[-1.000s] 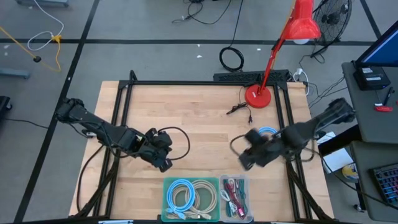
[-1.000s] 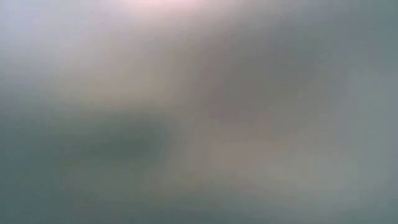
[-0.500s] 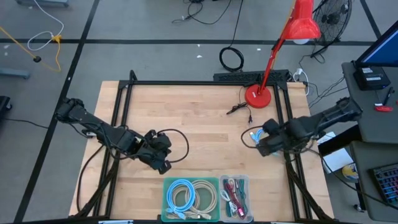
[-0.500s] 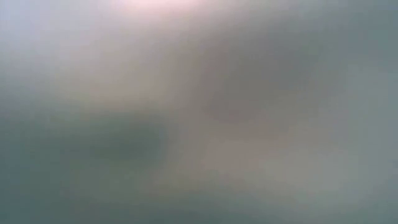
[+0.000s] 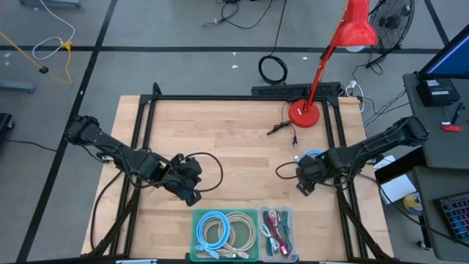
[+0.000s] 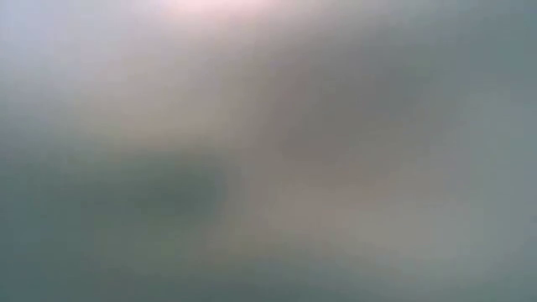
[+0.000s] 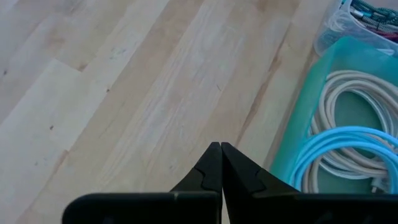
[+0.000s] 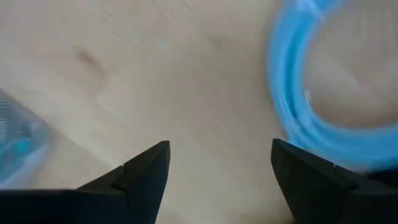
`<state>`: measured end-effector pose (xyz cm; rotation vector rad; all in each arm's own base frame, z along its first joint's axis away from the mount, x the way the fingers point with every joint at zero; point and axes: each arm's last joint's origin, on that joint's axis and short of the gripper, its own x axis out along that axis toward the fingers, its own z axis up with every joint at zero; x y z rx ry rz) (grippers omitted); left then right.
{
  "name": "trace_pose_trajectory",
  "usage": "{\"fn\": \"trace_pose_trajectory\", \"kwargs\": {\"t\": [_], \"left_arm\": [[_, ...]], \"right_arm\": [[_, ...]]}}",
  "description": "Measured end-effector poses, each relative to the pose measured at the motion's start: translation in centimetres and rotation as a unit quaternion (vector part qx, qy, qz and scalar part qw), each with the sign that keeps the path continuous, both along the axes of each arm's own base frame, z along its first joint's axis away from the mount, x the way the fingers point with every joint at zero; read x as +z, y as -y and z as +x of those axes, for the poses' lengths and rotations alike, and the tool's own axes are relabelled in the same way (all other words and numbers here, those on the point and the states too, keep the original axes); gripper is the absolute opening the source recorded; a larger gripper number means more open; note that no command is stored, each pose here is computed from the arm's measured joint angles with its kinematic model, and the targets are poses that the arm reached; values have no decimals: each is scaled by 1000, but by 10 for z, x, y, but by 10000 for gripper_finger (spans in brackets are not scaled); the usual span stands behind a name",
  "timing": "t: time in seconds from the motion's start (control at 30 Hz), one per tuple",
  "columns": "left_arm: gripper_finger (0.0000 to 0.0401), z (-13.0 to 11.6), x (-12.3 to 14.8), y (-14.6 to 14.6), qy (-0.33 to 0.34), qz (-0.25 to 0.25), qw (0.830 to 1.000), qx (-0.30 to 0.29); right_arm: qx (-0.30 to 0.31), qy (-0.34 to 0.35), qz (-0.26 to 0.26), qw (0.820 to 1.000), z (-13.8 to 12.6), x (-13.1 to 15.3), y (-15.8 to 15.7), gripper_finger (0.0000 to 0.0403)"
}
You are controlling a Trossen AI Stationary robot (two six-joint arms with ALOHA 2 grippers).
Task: Pick & Place USB Port
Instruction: Put the blue hdmi cable into the green bin
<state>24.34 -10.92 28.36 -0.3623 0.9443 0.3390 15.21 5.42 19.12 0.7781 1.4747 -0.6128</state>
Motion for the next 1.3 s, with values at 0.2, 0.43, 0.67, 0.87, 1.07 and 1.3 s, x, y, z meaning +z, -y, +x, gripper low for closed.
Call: {"fn": "trace_pose_trajectory", "kwargs": {"t": [0.2, 0.43, 0.67, 0.87, 1.07, 1.3], "left_arm": [[0, 0, 0, 0, -3, -9, 1000, -1], [0, 0, 0, 0, -2, -19, 1000, 15], [0, 5, 0, -10, 5, -37, 998, 59], [0, 7, 0, -15, 8, -58, 994, 90], [0, 8, 0, -16, 14, -63, 991, 113], [0, 9, 0, -20, 16, -66, 990, 125]], "right_arm": [[115, 44, -42, 992, 5, 2, 1, 257], [173, 0, -85, 981, -4, -1, 7, 227], [215, -2, -105, 971, -7, -18, 12, 220], [211, -52, -105, 970, -25, -44, 21, 225], [200, -27, -74, 977, -28, -60, 21, 215], [156, -23, -54, 986, -26, -60, 20, 117]]}}
